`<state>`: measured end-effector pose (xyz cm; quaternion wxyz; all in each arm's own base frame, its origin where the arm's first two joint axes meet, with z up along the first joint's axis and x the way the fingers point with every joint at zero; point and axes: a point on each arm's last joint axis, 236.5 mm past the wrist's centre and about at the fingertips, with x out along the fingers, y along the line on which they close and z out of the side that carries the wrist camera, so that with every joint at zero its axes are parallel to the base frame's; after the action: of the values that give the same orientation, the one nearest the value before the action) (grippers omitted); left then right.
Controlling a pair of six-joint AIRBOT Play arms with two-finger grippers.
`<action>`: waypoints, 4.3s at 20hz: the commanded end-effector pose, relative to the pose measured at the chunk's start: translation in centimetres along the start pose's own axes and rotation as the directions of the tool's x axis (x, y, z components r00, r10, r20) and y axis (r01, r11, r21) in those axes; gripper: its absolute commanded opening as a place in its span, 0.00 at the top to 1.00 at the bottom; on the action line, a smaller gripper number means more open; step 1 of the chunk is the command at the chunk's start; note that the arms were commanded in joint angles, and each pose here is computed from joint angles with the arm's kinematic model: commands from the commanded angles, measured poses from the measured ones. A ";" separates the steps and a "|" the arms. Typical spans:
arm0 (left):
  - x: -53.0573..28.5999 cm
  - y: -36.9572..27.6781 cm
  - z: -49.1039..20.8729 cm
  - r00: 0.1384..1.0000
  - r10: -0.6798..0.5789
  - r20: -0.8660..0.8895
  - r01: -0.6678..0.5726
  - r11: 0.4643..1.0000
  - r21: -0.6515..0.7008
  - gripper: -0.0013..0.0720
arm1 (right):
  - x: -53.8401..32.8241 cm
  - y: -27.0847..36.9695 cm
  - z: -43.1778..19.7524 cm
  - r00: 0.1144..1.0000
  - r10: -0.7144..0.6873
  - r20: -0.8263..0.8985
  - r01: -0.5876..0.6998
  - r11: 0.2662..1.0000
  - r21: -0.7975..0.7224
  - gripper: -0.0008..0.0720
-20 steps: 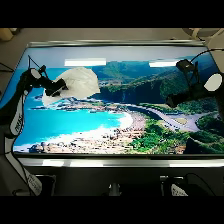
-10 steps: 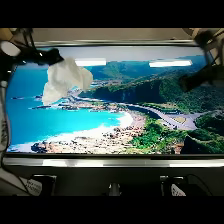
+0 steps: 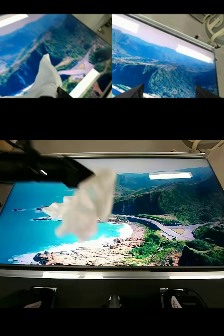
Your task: Fold the shirts.
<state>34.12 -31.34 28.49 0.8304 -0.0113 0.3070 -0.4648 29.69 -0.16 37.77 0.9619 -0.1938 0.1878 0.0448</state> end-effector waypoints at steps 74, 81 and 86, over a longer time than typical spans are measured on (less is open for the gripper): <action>-20.3 6.1 -2.1 0.862 0.479 0.165 -0.456 0.876 -0.158 0.95 | 2.8 7.0 -7.6 0.870 0.270 -0.411 -0.296 0.955 0.002 0.96; -2.4 22.9 -17.0 0.875 0.367 -0.316 -0.468 0.811 -0.352 0.95 | 24.9 13.8 -19.2 0.785 0.347 -0.514 -0.330 0.935 0.127 0.96; 4.6 27.8 -22.4 0.874 0.281 -0.396 -0.458 0.748 -0.480 0.95 | 30.8 17.7 -22.6 0.756 0.431 -0.493 -0.314 0.899 0.305 0.96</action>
<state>44.22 -12.20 5.30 0.8371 -0.0822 0.5096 -0.1811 45.14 6.17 4.61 0.8463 -0.1194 0.4930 0.1628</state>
